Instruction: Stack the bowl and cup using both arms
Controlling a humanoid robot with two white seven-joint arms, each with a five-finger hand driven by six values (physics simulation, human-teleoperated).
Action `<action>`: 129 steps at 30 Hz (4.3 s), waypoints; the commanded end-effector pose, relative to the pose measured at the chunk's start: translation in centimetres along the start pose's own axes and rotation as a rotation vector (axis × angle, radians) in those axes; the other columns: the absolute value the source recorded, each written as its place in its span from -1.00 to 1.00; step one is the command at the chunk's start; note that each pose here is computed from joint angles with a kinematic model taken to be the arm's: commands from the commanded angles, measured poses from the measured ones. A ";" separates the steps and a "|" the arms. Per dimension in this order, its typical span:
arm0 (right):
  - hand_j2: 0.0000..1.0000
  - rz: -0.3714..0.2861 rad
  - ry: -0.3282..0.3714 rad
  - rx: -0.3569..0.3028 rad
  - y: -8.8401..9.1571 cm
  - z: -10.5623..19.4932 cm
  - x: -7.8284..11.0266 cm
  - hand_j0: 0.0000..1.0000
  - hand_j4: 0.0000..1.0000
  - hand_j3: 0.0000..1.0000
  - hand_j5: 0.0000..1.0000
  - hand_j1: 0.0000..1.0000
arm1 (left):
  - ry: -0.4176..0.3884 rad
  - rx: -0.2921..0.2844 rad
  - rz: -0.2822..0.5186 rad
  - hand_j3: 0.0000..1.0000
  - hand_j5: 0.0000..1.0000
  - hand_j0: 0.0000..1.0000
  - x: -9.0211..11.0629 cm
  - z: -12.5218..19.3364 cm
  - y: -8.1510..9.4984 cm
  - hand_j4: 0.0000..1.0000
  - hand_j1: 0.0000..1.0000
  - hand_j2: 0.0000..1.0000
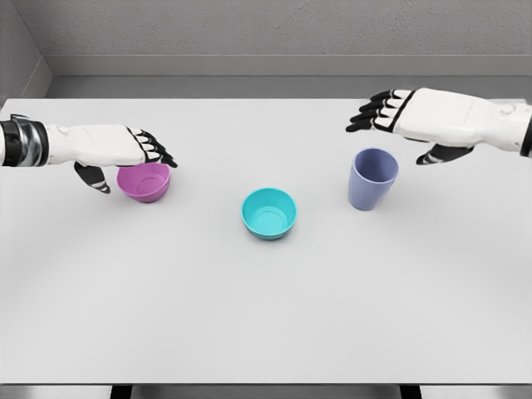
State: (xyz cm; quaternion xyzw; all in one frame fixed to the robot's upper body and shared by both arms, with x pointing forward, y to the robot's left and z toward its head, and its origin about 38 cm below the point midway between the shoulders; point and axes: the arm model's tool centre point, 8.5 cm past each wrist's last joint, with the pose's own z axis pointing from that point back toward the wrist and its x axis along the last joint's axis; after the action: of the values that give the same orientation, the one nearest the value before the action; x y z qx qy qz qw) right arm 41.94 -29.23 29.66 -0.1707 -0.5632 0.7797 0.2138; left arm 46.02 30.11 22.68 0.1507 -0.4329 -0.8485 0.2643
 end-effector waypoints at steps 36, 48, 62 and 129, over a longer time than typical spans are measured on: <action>1.00 -0.013 -0.015 0.074 2.5 -2.2 0.2 1.00 1.00 1.00 1.00 1.00 | 0.015 -0.022 0.108 1.00 1.00 1.00 -1.4 -2.6 -2.2 1.00 1.00 1.00; 1.00 -0.026 0.002 0.087 3.0 -1.8 -0.3 1.00 1.00 1.00 1.00 1.00 | 0.017 -0.023 0.117 1.00 1.00 1.00 -1.5 -2.9 -2.4 1.00 1.00 1.00; 1.00 -0.073 0.026 0.099 4.3 -2.1 -1.4 1.00 1.00 1.00 1.00 1.00 | 0.020 -0.024 0.132 1.00 1.00 1.00 -1.7 -3.4 -2.5 1.00 1.00 1.00; 1.00 -0.094 0.013 0.165 6.9 -4.3 -1.3 1.00 1.00 1.00 1.00 1.00 | 0.038 -0.044 0.147 0.47 0.47 0.47 -2.3 -4.3 -3.1 0.47 0.47 0.47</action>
State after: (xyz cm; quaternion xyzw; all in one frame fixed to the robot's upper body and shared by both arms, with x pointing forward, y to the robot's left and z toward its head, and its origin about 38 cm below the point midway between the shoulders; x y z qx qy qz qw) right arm 44.18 -28.11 21.97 -0.1319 -0.5035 0.8127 0.2620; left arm 48.98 30.12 17.73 0.1292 -0.4169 -0.8349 0.3354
